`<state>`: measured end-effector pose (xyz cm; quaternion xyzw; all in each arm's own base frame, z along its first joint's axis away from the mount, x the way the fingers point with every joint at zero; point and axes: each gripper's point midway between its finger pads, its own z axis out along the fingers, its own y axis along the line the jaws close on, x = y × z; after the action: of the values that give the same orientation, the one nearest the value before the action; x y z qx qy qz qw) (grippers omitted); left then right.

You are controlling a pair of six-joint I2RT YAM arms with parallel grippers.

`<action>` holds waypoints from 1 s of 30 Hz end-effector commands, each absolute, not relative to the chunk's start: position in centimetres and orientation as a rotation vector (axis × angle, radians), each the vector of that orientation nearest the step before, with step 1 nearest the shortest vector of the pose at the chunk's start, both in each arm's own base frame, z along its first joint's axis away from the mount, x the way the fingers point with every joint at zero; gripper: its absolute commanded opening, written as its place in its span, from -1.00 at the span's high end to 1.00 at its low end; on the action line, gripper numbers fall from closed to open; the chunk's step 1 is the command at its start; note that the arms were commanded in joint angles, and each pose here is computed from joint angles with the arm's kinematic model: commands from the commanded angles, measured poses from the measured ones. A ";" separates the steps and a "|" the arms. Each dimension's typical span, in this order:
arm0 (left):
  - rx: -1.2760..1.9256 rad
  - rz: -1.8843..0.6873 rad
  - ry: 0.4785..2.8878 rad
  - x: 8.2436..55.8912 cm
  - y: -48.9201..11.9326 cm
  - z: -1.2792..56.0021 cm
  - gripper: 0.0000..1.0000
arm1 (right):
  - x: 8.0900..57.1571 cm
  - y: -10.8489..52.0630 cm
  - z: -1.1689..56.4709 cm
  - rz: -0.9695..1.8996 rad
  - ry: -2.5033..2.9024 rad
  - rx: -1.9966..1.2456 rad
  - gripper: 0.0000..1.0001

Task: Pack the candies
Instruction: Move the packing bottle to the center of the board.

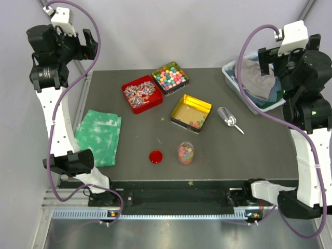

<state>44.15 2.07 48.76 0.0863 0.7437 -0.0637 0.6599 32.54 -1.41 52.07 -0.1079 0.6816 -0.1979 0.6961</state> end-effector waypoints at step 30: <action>0.295 -0.325 1.599 42.0 -1.4 50.7 -0.98 | 31.0 2.8 53.4 -0.202 1.469 -0.392 -0.98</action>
<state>44.04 0.49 47.78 0.0934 0.7474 -0.1141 0.6478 32.22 0.30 52.51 -0.1283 0.6784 -0.1517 0.7073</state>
